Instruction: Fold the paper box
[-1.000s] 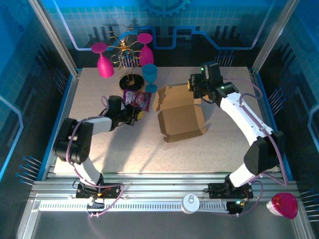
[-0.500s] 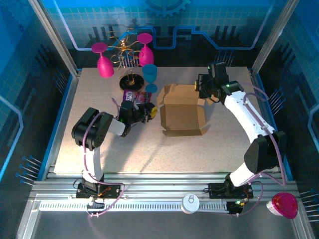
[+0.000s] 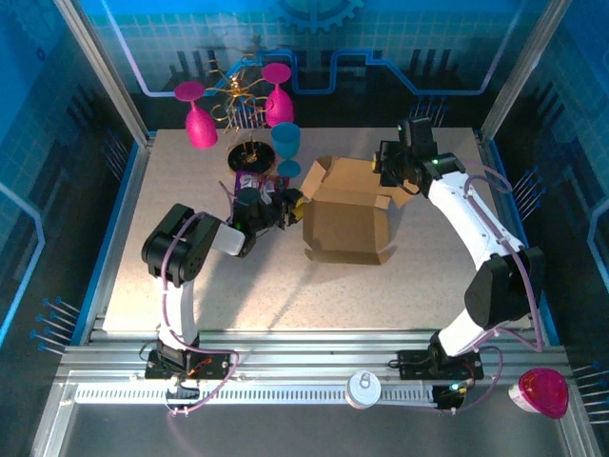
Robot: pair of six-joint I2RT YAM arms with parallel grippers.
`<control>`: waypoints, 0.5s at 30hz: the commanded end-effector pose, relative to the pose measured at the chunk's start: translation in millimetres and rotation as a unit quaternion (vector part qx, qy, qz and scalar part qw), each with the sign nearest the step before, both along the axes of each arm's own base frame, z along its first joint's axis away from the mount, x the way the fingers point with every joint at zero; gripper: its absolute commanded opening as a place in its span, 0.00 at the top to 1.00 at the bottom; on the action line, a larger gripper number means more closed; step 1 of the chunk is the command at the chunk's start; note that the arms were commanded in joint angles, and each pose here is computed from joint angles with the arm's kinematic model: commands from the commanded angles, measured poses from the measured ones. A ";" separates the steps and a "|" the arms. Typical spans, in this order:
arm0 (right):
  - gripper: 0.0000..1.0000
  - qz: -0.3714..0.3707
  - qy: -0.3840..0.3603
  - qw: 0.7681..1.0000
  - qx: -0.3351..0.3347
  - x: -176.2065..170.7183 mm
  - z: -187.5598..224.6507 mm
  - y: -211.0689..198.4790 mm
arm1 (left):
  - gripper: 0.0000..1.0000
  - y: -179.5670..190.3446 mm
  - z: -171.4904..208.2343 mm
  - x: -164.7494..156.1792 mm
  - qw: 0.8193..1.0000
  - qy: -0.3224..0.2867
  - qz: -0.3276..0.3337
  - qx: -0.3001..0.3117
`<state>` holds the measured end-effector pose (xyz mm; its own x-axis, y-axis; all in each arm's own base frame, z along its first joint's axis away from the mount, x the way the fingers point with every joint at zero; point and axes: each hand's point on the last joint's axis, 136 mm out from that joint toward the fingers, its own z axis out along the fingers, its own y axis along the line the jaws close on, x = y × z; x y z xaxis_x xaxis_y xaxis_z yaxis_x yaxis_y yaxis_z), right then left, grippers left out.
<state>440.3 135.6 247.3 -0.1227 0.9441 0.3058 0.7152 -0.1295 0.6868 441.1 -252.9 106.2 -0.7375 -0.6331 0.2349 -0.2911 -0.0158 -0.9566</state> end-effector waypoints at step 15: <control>1.00 -0.034 0.006 0.999 0.023 11.0 -6.0 -13.0 | 0.60 -1.4 18.1 -26.8 0.997 -0.069 0.000 0.028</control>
